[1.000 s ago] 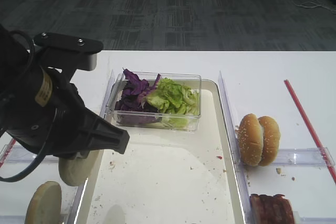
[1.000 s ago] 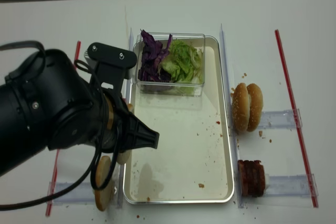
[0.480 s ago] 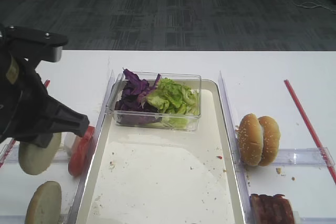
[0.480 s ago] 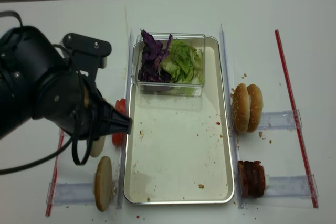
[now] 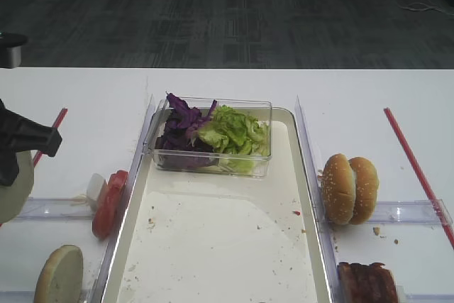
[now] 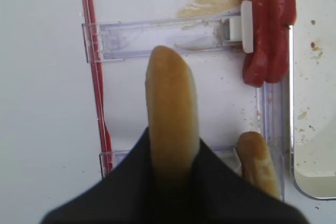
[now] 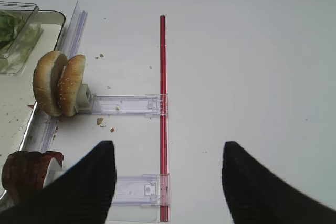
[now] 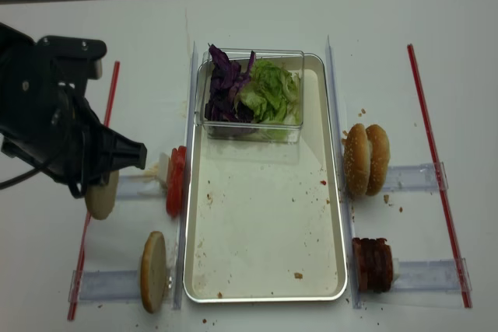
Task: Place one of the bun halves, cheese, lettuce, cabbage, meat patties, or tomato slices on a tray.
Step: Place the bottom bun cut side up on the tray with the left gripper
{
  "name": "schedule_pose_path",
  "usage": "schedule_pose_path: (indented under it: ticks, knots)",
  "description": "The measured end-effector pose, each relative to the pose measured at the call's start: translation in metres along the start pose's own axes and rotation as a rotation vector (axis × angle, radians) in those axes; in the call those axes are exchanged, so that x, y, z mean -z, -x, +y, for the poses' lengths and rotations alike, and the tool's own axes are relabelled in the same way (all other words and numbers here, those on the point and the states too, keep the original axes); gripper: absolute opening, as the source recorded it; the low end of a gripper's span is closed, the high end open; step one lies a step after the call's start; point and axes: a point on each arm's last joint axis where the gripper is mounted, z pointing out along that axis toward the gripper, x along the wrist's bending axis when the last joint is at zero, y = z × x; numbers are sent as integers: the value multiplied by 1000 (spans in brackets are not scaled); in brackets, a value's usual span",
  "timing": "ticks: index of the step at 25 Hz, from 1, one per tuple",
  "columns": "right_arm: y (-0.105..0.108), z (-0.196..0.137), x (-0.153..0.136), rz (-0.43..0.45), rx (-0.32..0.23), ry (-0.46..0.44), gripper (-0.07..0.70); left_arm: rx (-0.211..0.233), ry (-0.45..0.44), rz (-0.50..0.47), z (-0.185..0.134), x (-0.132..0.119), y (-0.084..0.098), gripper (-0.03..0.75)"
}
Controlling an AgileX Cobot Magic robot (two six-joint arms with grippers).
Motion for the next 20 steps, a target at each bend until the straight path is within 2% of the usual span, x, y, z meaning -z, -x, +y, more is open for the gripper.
schedule_pose_path:
  ticks: [2, 4, 6, 8, 11, 15, 20]
  knots:
    - [0, 0, 0, 0, 0, 0, 482, 4, -6, -8, 0, -1, -3, 106]
    - [0, 0, 0, 0, 0, 0, 482, -10, -11, -56, 0, 0, 0, 106]
    - [0, 0, 0, 0, 0, 0, 482, -36, -5, -140, 0, 1, 8, 106]
    - [0, 0, 0, 0, 0, 0, 482, -46, 3, -268, 0, 3, 19, 106]
    - [0, 0, 0, 0, 0, 0, 482, -88, 29, -440, 0, 9, 39, 106]
    - [0, 0, 0, 0, 2, 0, 482, -150, 48, -591, -4, 17, 63, 106]
    - [0, 0, 0, 0, 1, -2, 482, -185, 75, -735, -7, 26, 82, 106]
